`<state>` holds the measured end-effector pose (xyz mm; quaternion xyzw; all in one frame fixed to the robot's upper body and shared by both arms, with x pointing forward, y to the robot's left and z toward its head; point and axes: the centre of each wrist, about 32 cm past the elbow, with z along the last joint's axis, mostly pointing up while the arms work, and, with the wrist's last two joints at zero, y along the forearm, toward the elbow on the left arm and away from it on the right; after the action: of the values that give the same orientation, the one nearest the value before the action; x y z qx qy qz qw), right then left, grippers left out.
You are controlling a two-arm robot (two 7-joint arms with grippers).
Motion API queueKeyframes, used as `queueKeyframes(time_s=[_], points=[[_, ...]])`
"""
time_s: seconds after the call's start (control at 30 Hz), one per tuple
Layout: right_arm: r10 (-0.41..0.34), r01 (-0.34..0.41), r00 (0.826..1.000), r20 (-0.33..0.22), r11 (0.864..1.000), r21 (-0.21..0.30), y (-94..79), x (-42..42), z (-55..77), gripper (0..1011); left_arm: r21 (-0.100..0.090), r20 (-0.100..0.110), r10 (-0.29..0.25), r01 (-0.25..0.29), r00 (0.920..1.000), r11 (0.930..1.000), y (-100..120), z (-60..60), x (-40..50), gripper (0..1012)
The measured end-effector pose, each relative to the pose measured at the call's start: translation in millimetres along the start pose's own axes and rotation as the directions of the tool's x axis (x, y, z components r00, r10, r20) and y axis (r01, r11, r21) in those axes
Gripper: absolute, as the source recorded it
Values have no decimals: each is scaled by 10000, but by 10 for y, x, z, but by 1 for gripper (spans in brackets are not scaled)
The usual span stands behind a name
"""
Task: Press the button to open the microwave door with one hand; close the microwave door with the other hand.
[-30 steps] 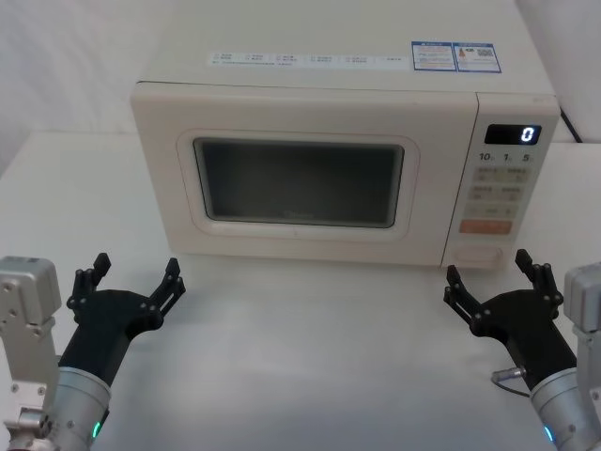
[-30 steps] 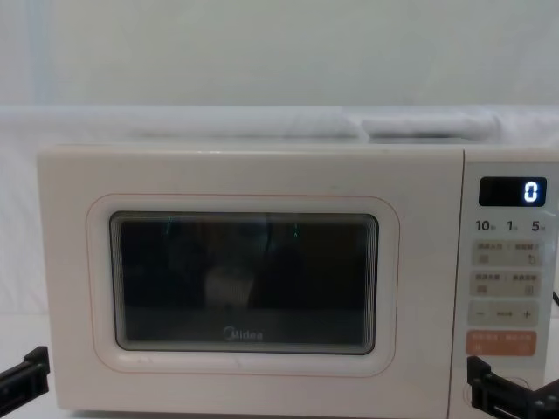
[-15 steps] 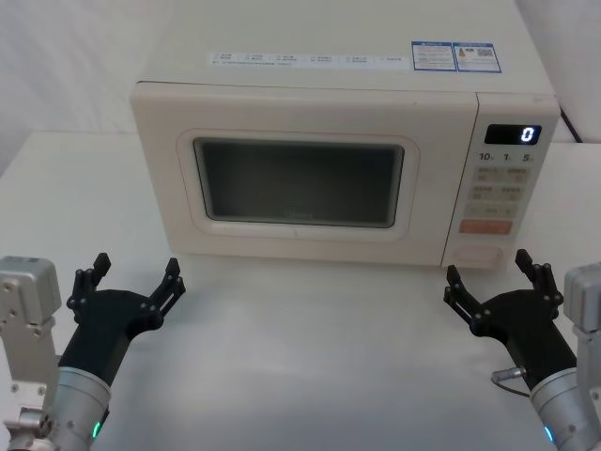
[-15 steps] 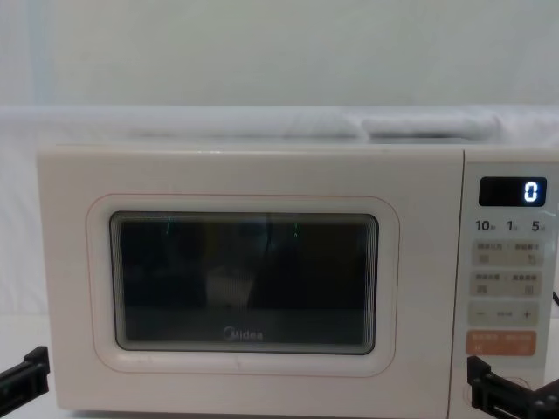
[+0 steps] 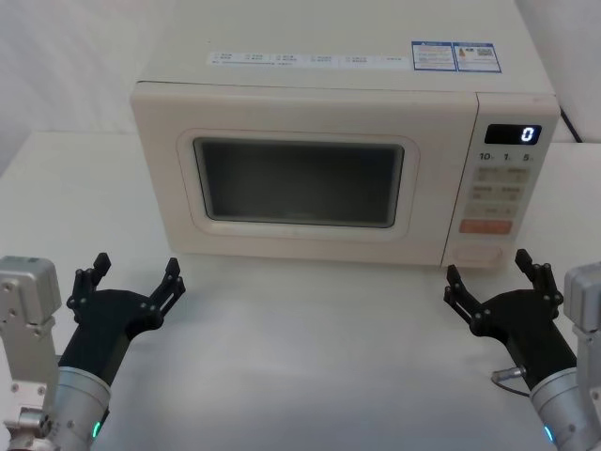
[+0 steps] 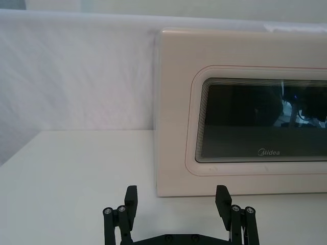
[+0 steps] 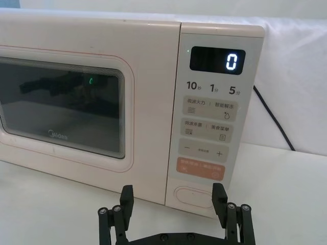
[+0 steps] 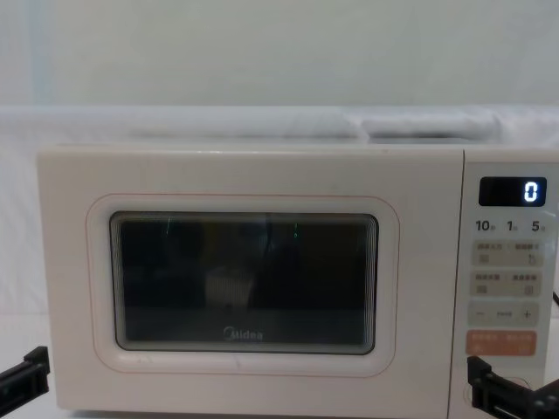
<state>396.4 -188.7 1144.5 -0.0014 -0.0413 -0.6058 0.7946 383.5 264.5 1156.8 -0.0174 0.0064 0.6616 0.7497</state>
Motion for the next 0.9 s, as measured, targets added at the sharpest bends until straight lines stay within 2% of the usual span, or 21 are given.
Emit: queueKeyframes(time_s=[0.23,0.53,0.57,0.6,0.67,0.77,0.8,0.87,0.9], points=[[0,0,10000,0,10000,-1,0,0,0,869,0,0,1,-1,10000,10000,0,0,0,1001],[0,0,10000,0,10000,0,0,0,0,594,-1,0,0,0,10000,10000,0,0,0,1001],[0,0,10000,0,10000,-1,0,0,0,594,0,0,1,-1,10000,10000,0,0,0,1001],[0,0,10000,0,10000,-1,0,0,0,524,0,0,0,0,10000,10000,0,0,0,1001],[0,0,10000,0,10000,0,0,0,0,447,0,0,1,-1,10000,10000,0,0,0,1001],[1,-1,10000,0,10000,1,0,0,0,388,0,0,1,-1,10000,10000,0,0,0,1001],[0,0,10000,0,10000,0,0,0,0,318,0,0,1,-1,10000,10000,0,0,0,1001],[0,0,10000,0,10000,-1,0,0,0,282,0,1,0,0,10000,10000,0,0,0,1001],[0,0,10000,0,10000,0,0,0,0,221,0,0,1,-1,10000,10000,0,0,0,1001]])
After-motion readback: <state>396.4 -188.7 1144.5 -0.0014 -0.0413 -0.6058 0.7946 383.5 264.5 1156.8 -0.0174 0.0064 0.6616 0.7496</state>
